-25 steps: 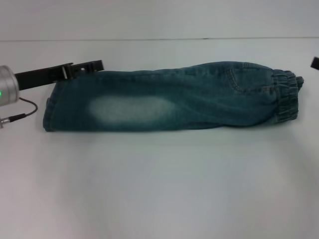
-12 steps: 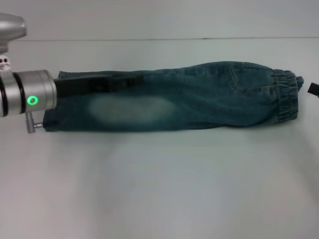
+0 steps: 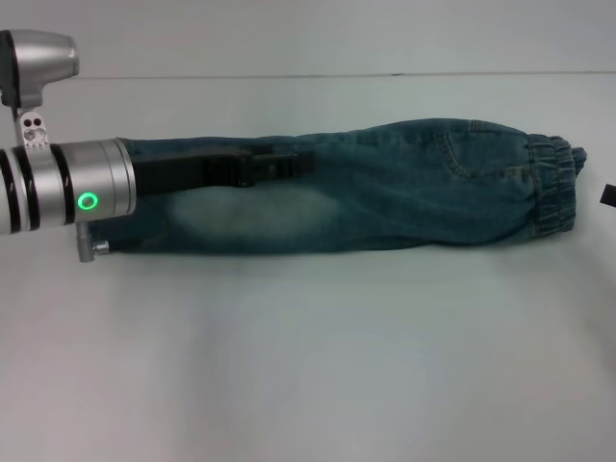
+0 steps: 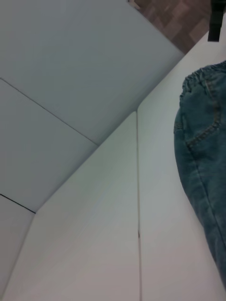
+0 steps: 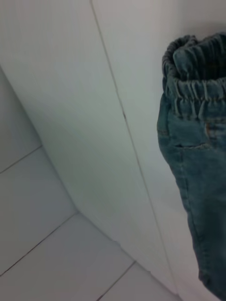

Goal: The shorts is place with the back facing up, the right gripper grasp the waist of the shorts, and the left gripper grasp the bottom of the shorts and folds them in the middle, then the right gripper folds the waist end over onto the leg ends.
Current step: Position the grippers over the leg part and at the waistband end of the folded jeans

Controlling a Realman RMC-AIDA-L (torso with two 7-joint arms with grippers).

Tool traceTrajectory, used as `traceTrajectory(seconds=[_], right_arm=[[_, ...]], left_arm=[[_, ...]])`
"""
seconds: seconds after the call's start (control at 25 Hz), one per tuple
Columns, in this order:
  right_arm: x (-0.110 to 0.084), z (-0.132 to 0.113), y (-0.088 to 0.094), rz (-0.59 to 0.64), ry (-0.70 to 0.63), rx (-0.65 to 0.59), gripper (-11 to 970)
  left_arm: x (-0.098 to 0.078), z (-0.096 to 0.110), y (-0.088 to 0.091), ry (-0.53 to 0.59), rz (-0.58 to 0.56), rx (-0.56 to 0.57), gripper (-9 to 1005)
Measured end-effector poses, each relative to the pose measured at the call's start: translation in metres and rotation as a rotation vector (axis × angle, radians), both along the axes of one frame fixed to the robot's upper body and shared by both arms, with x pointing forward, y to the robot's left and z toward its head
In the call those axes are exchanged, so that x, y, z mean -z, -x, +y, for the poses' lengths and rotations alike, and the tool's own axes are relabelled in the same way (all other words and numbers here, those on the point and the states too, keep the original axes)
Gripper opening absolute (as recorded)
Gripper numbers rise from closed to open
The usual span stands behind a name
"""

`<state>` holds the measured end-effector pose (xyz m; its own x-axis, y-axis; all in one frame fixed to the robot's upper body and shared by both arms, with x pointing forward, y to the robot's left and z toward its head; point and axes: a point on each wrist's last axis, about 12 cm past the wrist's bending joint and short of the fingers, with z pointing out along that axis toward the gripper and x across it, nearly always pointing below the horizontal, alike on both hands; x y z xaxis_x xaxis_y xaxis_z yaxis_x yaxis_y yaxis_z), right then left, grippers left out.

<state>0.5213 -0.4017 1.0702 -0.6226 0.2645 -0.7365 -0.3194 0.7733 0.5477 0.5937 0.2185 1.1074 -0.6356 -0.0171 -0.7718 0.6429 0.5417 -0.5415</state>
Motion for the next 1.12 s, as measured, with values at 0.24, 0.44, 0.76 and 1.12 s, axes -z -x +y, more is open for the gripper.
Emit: traceTrajectory(seconds=[0.24, 0.44, 0.76, 1.12], right_arm=[[-0.001, 0.005, -0.016, 0.028, 0.057, -0.016, 572], [0.001, 0.014, -0.028, 0.05, 0.102, -0.038, 571], [0.002, 0.03, -0.04, 0.053, 0.123, -0.074, 570], [0.005, 0.043, -0.046, 0.047, 0.141, -0.106, 569]], left_arm=[[-0.004, -0.011, -0.001, 0.015, -0.016, 0.043, 887], [-0.006, -0.015, -0.003, 0.014, -0.023, 0.053, 888], [-0.006, -0.015, -0.003, 0.012, -0.024, 0.049, 888], [-0.007, -0.017, -0.004, 0.014, -0.023, 0.053, 888]])
